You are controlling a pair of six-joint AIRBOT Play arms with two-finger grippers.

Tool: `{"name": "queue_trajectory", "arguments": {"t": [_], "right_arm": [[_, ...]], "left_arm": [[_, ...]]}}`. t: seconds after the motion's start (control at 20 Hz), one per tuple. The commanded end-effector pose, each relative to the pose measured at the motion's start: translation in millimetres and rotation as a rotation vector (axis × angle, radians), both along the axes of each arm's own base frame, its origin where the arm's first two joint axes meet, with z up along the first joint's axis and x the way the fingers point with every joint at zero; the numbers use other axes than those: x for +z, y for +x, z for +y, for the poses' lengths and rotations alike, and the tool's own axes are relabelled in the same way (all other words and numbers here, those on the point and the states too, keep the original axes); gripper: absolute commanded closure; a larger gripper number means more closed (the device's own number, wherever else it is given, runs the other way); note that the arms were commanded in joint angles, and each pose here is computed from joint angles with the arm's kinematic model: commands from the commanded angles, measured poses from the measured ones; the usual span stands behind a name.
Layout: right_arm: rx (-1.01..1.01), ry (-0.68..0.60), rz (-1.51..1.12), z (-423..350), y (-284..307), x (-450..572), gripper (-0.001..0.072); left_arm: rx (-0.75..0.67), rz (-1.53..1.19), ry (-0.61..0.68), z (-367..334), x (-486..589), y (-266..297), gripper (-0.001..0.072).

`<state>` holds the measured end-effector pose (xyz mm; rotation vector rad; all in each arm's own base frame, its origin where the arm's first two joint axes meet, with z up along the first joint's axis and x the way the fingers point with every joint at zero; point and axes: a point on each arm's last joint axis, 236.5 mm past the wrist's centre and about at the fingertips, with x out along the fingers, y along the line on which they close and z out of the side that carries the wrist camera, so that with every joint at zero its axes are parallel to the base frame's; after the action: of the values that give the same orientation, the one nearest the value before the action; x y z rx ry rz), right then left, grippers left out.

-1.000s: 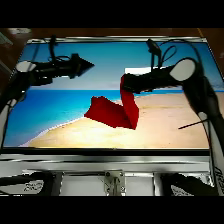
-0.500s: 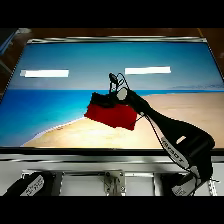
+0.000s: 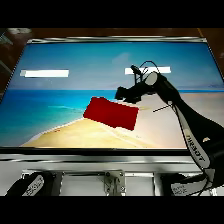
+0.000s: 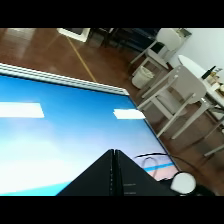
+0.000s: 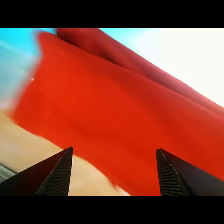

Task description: Fold the shirts.

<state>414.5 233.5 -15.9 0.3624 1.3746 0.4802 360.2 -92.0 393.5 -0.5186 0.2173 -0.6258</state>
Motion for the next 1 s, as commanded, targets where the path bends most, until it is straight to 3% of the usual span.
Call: {"name": "queue_trajectory", "arguments": {"t": [0.0,0.3,0.6,0.8,0.9,0.95], "right_arm": [[-0.053,-0.3,0.332,-130,-65,-26,0.007],[-0.159,-0.016,0.275,-69,-45,-67,0.0069],[-0.106,-0.003,0.332,-40,-56,-102,0.007],[-0.173,0.01,0.29,-36,-39,-105,0.0094],[-0.185,0.031,0.257,-35,-28,-99,0.0636],[-0.172,0.036,0.227,-35,-21,-94,0.0643]], "left_arm": [[0.025,0.029,0.068,6,-15,3,0.0658],[-0.035,0.075,0.09,-4,-28,-6,0.0658],[-0.033,0.073,0.089,-4,-28,-6,0.0659],[-0.033,0.073,0.089,-4,-28,-6,0.0658],[-0.033,0.073,0.089,-4,-28,-6,0.0658],[-0.033,0.073,0.089,-4,-28,-6,0.0658]]}}
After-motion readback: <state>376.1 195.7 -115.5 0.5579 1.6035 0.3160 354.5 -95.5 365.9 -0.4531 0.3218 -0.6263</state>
